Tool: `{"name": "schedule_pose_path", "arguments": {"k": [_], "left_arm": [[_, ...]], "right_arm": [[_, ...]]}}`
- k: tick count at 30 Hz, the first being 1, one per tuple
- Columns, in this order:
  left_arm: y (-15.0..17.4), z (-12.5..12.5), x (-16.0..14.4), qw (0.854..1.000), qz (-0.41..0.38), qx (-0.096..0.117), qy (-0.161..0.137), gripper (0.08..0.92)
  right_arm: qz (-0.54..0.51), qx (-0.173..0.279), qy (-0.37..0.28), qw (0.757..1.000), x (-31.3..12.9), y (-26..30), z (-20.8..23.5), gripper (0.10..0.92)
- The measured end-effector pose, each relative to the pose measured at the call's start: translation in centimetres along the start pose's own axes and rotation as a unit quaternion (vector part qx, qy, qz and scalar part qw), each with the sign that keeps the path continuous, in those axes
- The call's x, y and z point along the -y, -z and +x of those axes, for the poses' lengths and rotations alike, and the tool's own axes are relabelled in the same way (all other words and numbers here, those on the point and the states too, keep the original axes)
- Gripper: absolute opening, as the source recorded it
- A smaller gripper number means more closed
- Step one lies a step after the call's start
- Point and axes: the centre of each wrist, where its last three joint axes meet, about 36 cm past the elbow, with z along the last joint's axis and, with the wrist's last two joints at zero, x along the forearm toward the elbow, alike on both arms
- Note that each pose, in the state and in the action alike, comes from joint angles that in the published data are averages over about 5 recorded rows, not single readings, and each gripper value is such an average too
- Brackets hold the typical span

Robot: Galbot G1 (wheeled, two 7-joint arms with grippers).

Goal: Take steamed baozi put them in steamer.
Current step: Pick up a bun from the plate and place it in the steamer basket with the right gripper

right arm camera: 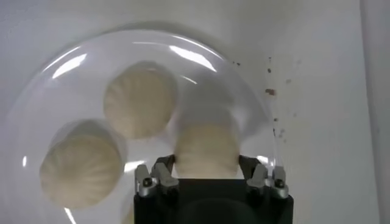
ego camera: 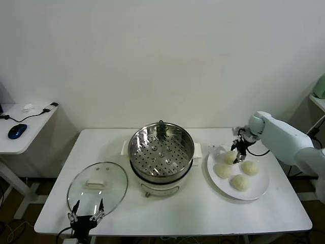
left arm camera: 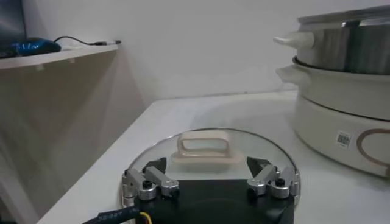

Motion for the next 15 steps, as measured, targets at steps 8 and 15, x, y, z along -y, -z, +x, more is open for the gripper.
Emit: {"name": "schedule_pose_path", "arguments": {"k": [8,15], "left_arm": [[0.6,0.3,0.6,1.0,-0.003,0.007,-0.008,0.823],[1.0,0.2,0.5,1.0,-0.008,0.013,-0.012,0.823]], "right_arm": [[0.128,0.036,-0.033,0.991,3.0,8.1,11.5,0.71],[0.304,0.069,-0.027,0.95,1.8,19.9,17.5,0.707]]}}
